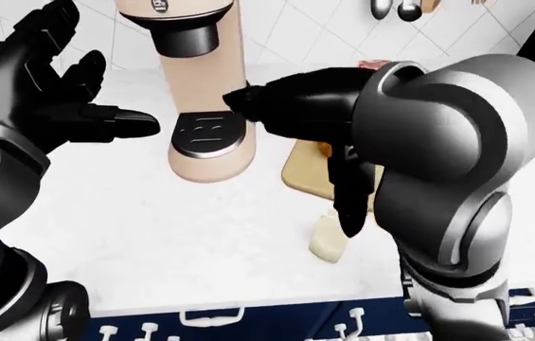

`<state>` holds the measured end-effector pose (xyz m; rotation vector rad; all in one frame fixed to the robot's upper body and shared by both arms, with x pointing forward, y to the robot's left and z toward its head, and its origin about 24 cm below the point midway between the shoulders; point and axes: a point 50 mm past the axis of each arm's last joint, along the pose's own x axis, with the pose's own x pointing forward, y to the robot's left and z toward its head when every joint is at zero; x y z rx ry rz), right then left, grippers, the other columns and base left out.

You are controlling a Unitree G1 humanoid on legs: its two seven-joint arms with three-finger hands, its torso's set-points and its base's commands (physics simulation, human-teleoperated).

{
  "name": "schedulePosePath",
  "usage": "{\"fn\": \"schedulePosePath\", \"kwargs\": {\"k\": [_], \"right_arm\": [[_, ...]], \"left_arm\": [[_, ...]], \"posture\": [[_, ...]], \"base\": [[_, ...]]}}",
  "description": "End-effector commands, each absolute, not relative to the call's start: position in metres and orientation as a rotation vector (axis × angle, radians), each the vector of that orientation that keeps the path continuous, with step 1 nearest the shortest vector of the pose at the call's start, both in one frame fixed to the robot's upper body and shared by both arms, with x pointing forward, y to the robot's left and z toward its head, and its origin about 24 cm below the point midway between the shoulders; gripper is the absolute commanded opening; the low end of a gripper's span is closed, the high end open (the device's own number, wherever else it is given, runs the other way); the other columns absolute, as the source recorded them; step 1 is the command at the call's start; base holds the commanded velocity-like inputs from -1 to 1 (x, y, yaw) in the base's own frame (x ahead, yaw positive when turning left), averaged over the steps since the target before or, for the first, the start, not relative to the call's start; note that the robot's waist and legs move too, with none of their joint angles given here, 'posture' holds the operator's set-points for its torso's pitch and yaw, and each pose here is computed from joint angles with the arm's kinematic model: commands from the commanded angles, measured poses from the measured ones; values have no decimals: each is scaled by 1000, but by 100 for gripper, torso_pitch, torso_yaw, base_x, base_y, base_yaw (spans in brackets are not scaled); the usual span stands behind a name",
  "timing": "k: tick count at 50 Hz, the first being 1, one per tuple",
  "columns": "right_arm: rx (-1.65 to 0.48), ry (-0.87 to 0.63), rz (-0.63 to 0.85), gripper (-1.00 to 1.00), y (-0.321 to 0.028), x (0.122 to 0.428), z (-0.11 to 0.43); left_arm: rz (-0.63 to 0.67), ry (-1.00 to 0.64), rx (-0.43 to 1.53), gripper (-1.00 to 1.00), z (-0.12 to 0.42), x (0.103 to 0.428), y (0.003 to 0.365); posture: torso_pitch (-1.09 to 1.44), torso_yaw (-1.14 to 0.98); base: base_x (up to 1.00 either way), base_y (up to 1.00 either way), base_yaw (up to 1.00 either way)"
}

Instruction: Pick up the wedge of cheese and place it on the slice of bread to prepare a simple cheese on bread dish.

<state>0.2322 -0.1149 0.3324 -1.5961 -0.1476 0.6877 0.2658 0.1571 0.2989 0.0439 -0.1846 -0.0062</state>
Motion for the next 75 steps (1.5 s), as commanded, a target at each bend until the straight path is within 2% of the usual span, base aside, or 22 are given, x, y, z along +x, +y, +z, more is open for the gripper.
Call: {"fn": "schedulePosePath", "kwargs": {"k": [1, 12, 25, 75], "right_arm": [[-1573, -173, 667, 100, -116, 223, 340], [-1603, -175, 706, 100, -106, 204, 325], [-1632, -132, 734, 100, -107, 195, 304], [-1592, 17, 757, 100, -124, 198, 247]], "left_arm": [[3, -260, 36, 100, 312, 261, 158], [4, -264, 37, 100, 314, 260, 159], [5, -264, 36, 100, 314, 260, 159], [11, -262, 26, 100, 313, 260, 163]], "posture": [[0, 0], [0, 0], [0, 0], [0, 0]], "base": [[0, 0, 0], [0, 0, 0], [0, 0, 0], [0, 0, 0]]}}
